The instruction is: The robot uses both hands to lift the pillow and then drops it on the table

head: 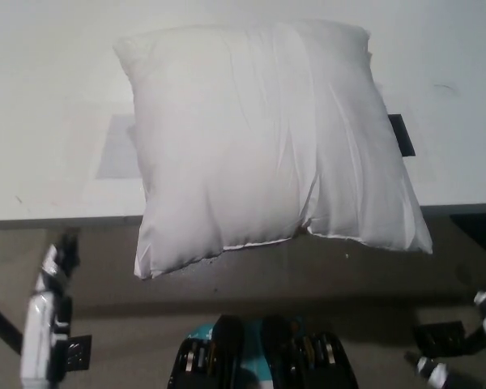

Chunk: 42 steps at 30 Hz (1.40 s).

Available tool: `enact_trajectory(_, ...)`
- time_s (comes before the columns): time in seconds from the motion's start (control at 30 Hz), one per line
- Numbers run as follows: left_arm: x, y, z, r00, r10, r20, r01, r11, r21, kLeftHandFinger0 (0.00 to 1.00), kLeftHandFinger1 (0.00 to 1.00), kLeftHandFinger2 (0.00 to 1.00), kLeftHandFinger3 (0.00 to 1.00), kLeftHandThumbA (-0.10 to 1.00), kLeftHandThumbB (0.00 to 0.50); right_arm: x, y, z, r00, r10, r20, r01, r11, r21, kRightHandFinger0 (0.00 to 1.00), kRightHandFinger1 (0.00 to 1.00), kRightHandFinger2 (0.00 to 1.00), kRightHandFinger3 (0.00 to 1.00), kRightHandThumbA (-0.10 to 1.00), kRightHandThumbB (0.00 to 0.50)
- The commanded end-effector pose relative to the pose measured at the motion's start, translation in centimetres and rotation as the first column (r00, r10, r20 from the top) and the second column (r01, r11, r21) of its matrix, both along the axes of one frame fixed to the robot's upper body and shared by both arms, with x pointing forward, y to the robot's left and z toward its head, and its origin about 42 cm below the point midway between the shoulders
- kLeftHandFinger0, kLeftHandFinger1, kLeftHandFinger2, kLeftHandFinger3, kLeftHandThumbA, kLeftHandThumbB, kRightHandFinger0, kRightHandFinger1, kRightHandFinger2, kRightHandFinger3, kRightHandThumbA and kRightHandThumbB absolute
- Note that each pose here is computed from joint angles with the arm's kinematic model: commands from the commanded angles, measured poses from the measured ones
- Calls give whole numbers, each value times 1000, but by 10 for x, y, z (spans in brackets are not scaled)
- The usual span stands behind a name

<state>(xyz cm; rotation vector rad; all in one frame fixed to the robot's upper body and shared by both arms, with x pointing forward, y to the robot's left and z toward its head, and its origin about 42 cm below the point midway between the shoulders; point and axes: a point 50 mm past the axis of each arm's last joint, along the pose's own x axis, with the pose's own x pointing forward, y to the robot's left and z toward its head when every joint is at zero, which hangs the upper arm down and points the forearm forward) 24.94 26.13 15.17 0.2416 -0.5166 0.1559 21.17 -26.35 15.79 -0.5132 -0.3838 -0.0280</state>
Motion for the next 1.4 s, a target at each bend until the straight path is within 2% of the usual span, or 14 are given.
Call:
enact_trajectory(0.0, 16, 3, 66, 956, -4, 292, 6, 1000, -7, 1000, 1000, 1000, 1000, 1000, 230, 27, -17, 69, 982, -53, 184, 66, 995, -69, 1000, 1000, 1000, 1000, 1000, 295)
enact_trajectory(0.17, 26, 4, 116, 917, -37, 397, 42, 999, -4, 1000, 1000, 1000, 1000, 1000, 223, 52, -19, 113, 957, -74, 281, 93, 994, -53, 1000, 1000, 1000, 1000, 1000, 261)
enact_trajectory(0.3, 52, 10, 159, 872, -43, 487, 27, 999, 41, 1000, 1000, 1000, 1000, 1000, 234, 87, -11, 151, 948, -57, 314, 65, 998, -15, 1000, 1000, 1000, 1000, 1000, 365)
enact_trajectory(0.37, 60, 10, 168, 868, -36, 495, 14, 999, 47, 1000, 1000, 1000, 1000, 1000, 221, 99, -9, 156, 943, -41, 329, 47, 999, -11, 1000, 1000, 1000, 1000, 1000, 342)
enact_trajectory(0.4, 70, 12, 174, 869, -33, 494, 13, 999, 45, 1000, 1000, 1000, 1000, 1000, 262, 109, -7, 162, 942, -33, 334, 41, 999, -16, 1000, 1000, 1000, 1000, 1000, 311)
enact_trajectory(0.43, 93, 14, 183, 880, -29, 473, 35, 999, -3, 1000, 1000, 1000, 1000, 1000, 267, 130, -4, 174, 946, -9, 323, 6, 1000, 8, 1000, 1000, 1000, 1000, 1000, 302)
enact_trajectory(0.53, 125, 19, 195, 895, -22, 445, -7, 998, 64, 1000, 1000, 1000, 1000, 1000, 195, 154, 3, 187, 955, 3, 298, -9, 1000, 20, 1000, 1000, 1000, 1000, 1000, 302)
enact_trajectory(0.67, 166, 17, 209, 914, -34, 405, 13, 998, 56, 1000, 1000, 1000, 1000, 1000, 228, 186, 6, 204, 960, 17, 281, -24, 1000, 19, 1000, 1000, 1000, 1000, 1000, 346)
enact_trajectory(0.73, 185, 17, 216, 919, -23, 395, 2, 999, 54, 1000, 1000, 1000, 1000, 1000, 159, 206, 8, 210, 966, 20, 259, -33, 998, 44, 1000, 1000, 1000, 1000, 1000, 345)
enact_trajectory(0.8, 194, 17, 217, 920, -26, 392, 5, 999, 54, 1000, 1000, 1000, 1000, 1000, 147, 215, 9, 213, 966, 20, 257, -32, 998, 45, 1000, 1000, 1000, 1000, 1000, 352)
enact_trajectory(0.93, 222, 15, 218, 937, -25, 348, 16, 999, 29, 1000, 1000, 1000, 1000, 1000, 192, 249, 14, 220, 977, 32, 209, -47, 997, 68, 1000, 1000, 1000, 1000, 1000, 346)
enact_trajectory(1.13, 246, 3, 201, 965, -29, 260, 20, 999, 38, 1000, 1000, 1000, 1000, 1000, 88, 277, 18, 220, 991, 11, 134, -20, 997, 70, 1000, 1000, 1000, 1000, 1000, 325)
enact_trajectory(1.3, 261, -13, 178, 987, -30, 160, 31, 1000, 1, 1000, 1000, 1000, 1000, 1000, 106, 297, 22, 198, 999, 11, 51, -18, 990, 137, 1000, 1000, 1000, 1000, 1000, 318)
enact_trajectory(1.37, 266, -23, 163, 991, -53, 122, 58, 998, -36, 1000, 1000, 1000, 1000, 1000, 119, 306, 23, 182, 1000, 18, 8, -20, 987, 161, 1000, 1000, 1000, 1000, 1000, 265)
